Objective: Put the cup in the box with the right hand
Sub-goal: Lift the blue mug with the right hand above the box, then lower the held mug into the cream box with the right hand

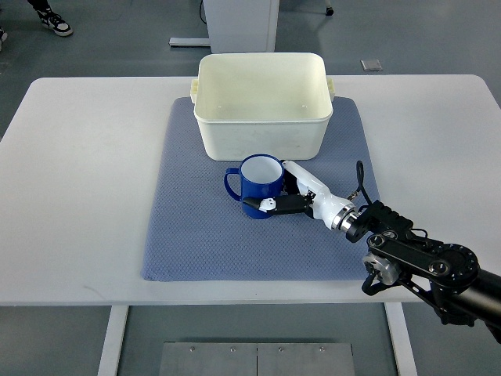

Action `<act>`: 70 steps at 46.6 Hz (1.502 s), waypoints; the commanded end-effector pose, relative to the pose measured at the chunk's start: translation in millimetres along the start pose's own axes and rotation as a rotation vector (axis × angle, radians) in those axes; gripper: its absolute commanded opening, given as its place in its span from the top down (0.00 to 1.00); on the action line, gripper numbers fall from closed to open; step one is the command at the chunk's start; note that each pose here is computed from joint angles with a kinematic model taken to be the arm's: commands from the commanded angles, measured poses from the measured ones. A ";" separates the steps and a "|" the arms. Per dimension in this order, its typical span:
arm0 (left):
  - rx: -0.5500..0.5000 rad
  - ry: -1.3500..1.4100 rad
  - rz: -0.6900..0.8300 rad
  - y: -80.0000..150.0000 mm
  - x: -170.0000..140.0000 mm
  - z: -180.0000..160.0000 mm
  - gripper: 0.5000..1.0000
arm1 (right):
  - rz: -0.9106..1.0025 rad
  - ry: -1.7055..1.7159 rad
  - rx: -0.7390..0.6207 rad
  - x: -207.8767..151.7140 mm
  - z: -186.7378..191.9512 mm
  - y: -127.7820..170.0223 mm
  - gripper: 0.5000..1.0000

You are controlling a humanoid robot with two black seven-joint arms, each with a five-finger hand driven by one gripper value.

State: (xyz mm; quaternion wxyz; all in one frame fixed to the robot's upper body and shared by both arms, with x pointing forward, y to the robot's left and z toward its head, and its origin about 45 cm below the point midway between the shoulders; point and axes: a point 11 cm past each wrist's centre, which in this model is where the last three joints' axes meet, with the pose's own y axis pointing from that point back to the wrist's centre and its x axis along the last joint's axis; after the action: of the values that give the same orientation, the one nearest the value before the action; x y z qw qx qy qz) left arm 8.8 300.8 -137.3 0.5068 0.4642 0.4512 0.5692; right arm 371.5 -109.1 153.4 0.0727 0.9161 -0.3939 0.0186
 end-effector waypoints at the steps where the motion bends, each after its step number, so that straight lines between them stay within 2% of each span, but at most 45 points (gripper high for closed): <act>1: 0.000 0.001 0.000 0.0 0.0 0.1 0.00 | -0.007 0.010 0.027 6.3 -7.7 6.5 1.00; 9: 0.001 0.001 0.000 0.0 0.0 -0.1 0.00 | -0.036 0.032 0.086 13.7 -32.4 25.1 1.00; 22: 0.000 0.000 0.000 0.0 0.0 0.0 0.00 | -0.033 0.127 0.142 48.2 -78.8 56.5 1.00; 33: 0.000 0.001 0.000 0.0 0.0 0.1 0.00 | 0.029 0.214 0.205 89.6 -133.9 58.8 1.00; 34: 0.000 0.001 0.000 0.0 0.0 0.1 0.00 | 0.042 0.234 0.211 98.2 -150.9 55.9 1.00; 38: 0.001 0.001 0.000 0.0 0.0 0.0 0.00 | 0.059 0.252 0.223 106.4 -171.6 50.4 1.00; 48: 0.000 0.000 0.000 0.0 0.0 0.0 0.00 | 0.091 0.270 0.235 116.7 -202.4 31.3 1.00; 59: 0.000 0.000 0.000 0.0 0.0 0.0 0.00 | 0.130 0.258 0.219 118.5 -204.9 -10.1 1.00; 70: 0.000 0.001 0.000 0.0 0.0 0.1 0.00 | 0.146 0.228 0.195 107.5 -191.3 -43.4 1.00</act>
State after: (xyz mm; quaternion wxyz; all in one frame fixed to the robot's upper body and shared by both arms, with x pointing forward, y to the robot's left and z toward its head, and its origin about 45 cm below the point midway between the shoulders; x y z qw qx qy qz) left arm 8.9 300.8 -137.3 0.5066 0.4641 0.4514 0.5694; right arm 478.6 -136.2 353.5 0.0235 0.8799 -0.4429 0.1705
